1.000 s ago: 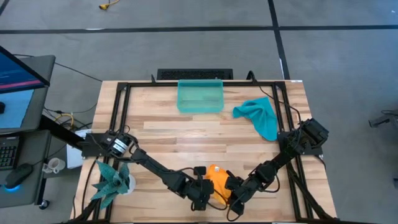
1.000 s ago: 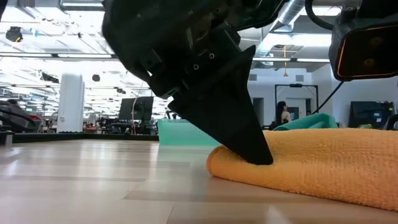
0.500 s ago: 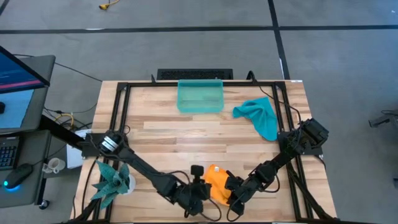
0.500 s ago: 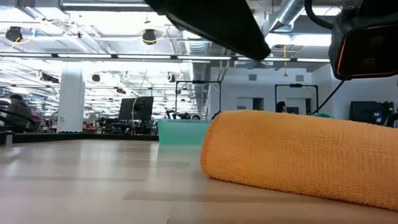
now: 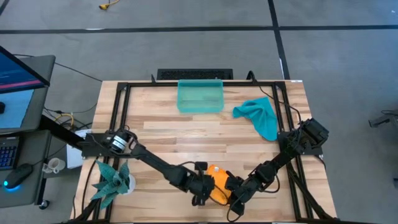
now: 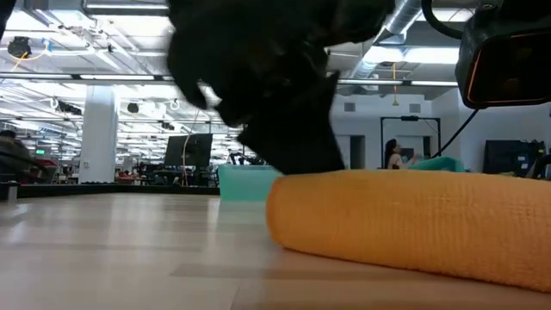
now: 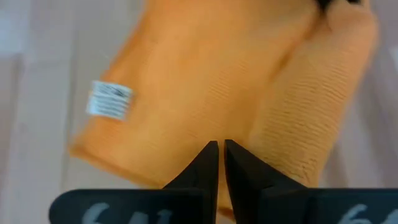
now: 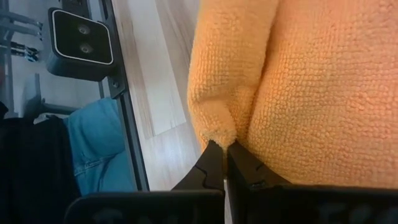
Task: Roll microfiber towels into tight, uniform cylinder then place into a basket
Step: Roll the yellow microfiber cloth on the table
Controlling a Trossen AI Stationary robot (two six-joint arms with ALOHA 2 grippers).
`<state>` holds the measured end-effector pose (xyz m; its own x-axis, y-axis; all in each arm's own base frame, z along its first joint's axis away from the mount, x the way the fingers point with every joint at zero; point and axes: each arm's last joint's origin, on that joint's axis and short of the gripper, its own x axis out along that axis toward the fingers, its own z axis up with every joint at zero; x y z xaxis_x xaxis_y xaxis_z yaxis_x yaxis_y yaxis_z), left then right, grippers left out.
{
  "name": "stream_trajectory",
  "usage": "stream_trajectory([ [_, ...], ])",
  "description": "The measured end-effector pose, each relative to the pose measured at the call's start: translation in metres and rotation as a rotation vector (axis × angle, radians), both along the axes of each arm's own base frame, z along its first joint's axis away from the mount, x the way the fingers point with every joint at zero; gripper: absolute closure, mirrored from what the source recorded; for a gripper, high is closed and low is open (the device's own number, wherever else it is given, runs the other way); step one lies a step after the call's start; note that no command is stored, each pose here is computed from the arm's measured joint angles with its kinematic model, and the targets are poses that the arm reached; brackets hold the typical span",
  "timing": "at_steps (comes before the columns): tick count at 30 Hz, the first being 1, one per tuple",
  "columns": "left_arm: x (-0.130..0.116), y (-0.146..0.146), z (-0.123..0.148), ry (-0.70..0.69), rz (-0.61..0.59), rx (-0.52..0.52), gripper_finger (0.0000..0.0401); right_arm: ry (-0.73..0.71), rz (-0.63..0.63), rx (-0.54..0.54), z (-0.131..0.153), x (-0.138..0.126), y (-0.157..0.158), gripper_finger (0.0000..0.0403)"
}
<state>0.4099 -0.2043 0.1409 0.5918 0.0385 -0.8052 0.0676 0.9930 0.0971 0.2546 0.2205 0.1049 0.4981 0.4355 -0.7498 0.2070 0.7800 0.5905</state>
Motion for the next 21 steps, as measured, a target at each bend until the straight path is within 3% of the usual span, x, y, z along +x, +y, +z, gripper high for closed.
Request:
stream_trajectory([
  [7,-0.011,-0.017,-0.008,0.044,-0.043,0.023,0.0381,0.001,-0.012,-0.001,0.0,0.001,-0.001,0.039],
  [21,-0.009,0.002,-0.001,0.061,0.029,0.092,0.0381,0.004,-0.022,0.006,0.0,0.001,-0.001,0.039],
])
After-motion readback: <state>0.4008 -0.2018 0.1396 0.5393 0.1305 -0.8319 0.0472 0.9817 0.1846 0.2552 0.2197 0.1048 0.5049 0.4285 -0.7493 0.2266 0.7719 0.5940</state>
